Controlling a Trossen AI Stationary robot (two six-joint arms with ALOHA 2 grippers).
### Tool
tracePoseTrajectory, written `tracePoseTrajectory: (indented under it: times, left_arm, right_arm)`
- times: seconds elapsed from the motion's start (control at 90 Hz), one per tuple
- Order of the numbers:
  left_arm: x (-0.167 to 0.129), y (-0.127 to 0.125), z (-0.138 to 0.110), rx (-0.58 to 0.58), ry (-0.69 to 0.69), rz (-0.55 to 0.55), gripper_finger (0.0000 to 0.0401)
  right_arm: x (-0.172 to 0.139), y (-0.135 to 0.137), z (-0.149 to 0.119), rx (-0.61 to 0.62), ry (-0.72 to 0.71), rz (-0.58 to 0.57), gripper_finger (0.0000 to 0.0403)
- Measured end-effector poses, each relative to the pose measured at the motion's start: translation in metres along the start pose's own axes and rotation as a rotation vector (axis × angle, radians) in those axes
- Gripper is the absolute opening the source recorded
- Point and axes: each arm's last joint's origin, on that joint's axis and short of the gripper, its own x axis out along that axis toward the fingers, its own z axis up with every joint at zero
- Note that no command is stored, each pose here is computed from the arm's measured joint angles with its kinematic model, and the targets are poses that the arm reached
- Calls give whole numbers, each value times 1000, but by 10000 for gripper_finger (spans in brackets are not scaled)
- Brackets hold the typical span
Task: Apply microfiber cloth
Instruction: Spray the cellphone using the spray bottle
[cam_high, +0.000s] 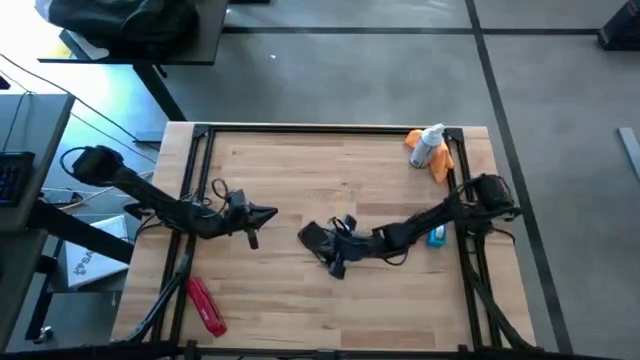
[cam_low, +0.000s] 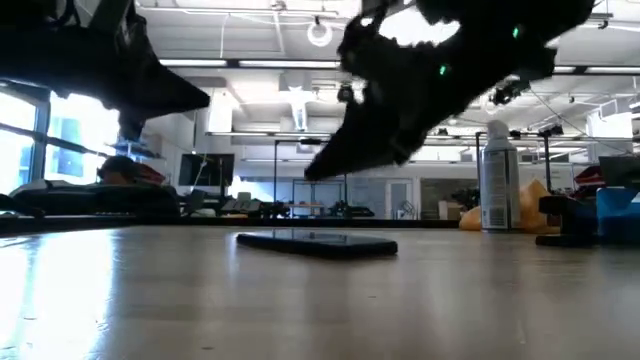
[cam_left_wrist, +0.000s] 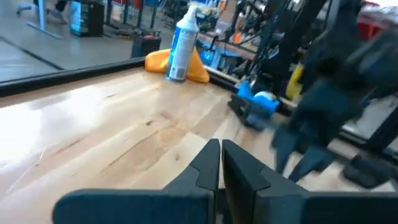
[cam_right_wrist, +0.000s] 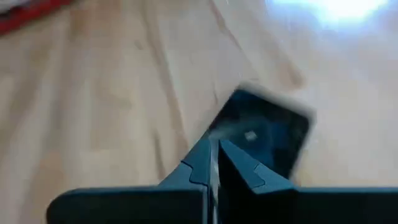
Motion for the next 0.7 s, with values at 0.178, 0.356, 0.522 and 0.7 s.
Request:
tracePoseTrajectory:
  times: [0.178, 0.356, 0.522, 0.7]
  left_arm:
    - [19, -16, -10, 106, 77, -30, 0]
    - [36, -25, -24, 234, 128, 4, 0]
    - [52, -17, -36, 312, 166, 92, 0]
    - [63, -3, -49, 302, 223, 154, 0]
  right_arm:
    - [-28, 17, -1, -328, 75, 77, 3]
    - [-36, 37, -17, -551, 124, 138, 54]
    - [-36, 43, -24, -637, 120, 29, 132]
    - [-32, 38, -25, -635, 137, 5, 188]
